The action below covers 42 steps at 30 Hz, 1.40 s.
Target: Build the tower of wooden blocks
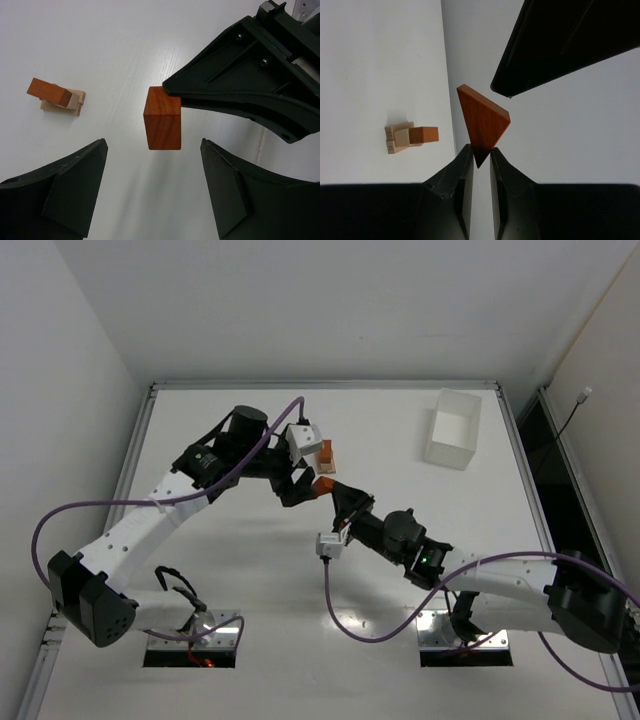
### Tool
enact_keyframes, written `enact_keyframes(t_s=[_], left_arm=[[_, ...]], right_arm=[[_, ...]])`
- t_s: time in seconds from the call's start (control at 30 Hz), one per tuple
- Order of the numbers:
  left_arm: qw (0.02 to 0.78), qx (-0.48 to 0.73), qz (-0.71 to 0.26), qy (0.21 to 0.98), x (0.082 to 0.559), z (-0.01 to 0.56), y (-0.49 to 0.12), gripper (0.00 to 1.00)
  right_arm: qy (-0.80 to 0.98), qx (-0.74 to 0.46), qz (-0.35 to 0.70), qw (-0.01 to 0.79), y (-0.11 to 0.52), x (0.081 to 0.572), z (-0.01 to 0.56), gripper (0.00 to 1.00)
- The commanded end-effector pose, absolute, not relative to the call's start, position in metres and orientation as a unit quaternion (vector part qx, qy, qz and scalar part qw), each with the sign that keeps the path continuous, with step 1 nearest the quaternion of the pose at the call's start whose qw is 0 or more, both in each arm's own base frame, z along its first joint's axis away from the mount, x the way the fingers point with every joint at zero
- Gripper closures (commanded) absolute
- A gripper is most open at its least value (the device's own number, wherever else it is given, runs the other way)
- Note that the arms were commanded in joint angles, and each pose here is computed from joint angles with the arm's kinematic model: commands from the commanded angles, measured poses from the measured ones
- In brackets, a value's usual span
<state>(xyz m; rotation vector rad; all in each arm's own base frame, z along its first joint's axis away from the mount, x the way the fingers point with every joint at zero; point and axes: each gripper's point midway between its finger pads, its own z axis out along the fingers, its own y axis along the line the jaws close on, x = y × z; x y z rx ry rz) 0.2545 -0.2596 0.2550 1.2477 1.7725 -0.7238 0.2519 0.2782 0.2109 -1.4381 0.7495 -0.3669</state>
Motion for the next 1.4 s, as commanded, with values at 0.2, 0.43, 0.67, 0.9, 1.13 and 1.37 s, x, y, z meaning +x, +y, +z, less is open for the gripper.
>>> enact_keyframes(t_s=[0.2,0.43,0.67,0.9,1.13,1.37], left_arm=[[0.452,0.51,-0.285,0.674,0.252,0.275,-0.269,0.18],[0.459,0.511,-0.279,0.671,0.255,0.277,-0.269,0.16],[0.446,0.518,-0.285,0.672,0.255,0.267,-0.272,0.19],[0.442,0.518,-0.286,0.675,0.256,0.264,-0.273,0.23],[0.443,0.518,-0.286,0.674,0.258,0.263,-0.275,0.25],[0.443,0.518,-0.286,0.674,0.261,0.261,-0.276,0.31]], right_arm=[[0.334,-0.608,-0.188,0.696,0.282,0.256,0.231,1.0],[0.336,-0.602,-0.198,0.697,0.28,0.256,0.234,1.0],[0.331,-0.597,-0.194,0.705,0.285,0.253,0.243,1.0],[0.329,-0.598,-0.19,0.706,0.289,0.251,0.246,1.0],[0.321,-0.593,-0.184,0.715,0.297,0.247,0.256,1.0],[0.323,-0.603,-0.177,0.707,0.301,0.245,0.249,1.0]])
